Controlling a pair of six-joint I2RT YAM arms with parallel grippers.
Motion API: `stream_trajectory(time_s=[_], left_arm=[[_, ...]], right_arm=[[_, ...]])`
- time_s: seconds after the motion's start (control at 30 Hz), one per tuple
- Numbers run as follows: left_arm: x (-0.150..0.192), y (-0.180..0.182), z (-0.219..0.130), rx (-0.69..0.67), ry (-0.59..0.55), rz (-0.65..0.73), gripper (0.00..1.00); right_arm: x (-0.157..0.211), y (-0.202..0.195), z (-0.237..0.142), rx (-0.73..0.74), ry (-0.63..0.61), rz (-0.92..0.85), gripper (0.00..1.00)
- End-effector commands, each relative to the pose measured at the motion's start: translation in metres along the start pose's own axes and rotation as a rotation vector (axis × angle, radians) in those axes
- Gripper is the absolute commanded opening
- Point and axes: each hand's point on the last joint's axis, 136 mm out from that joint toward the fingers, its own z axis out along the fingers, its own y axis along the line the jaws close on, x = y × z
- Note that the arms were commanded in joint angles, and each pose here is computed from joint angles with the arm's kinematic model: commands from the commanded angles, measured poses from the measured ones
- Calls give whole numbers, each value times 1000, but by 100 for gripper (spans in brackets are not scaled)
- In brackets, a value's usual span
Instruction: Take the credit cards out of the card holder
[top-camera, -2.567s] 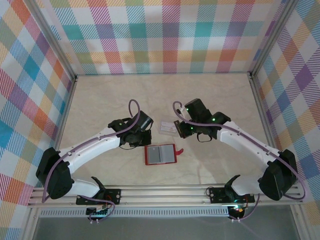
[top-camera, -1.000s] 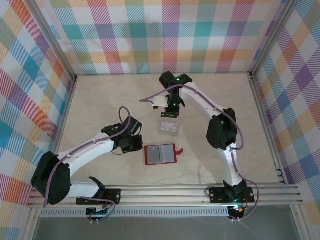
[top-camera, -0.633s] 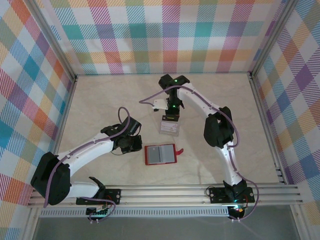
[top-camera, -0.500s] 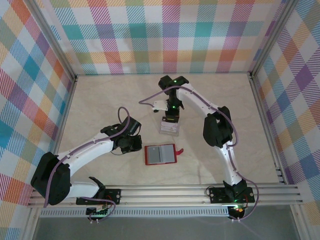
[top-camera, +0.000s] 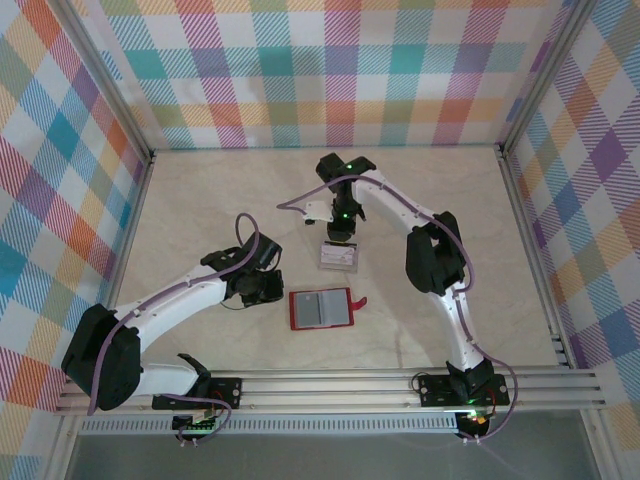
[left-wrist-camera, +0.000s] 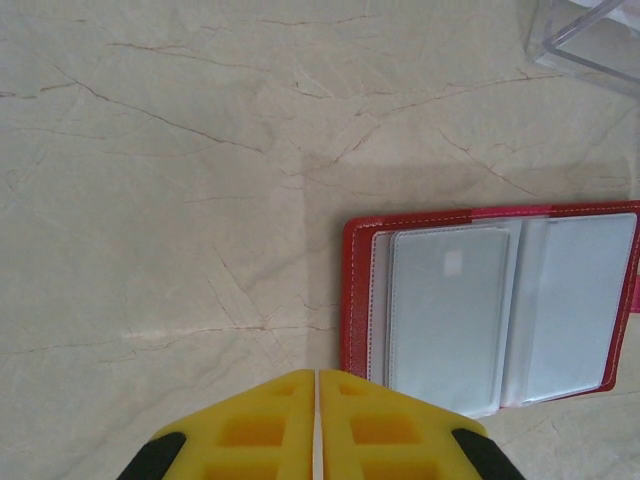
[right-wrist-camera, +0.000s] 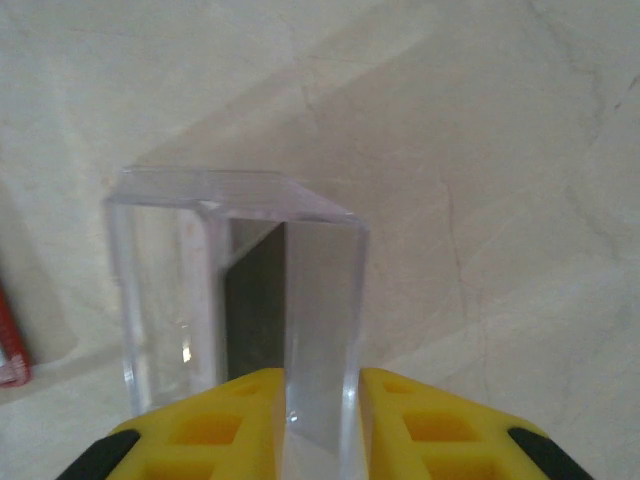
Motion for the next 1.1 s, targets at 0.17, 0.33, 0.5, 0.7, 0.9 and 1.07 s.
stream_trajectory(time_s=[0.17,0.33,0.5,0.7,0.9,1.07], left_arm=[[-4,-4,-7,15,4,3,11],[-5,-7,-8,24,3,1,11],[-5,-9,-6,32,7,0,11],[-5,-11,-2,37,17,-3,11],[-6,-12,0,35,22,-2,11],[-5,-10,0,30,22,-4,11]], right_arm=[[-4,-23,-34,153,-50,8,27],[-6,-14,-43,150,-92,25,28],[-8,25,-50,-8,-150,44,40],[4,34,-30,-41,-108,66,46],[7,22,-12,-2,-78,74,47],[8,13,-5,33,-66,76,46]])
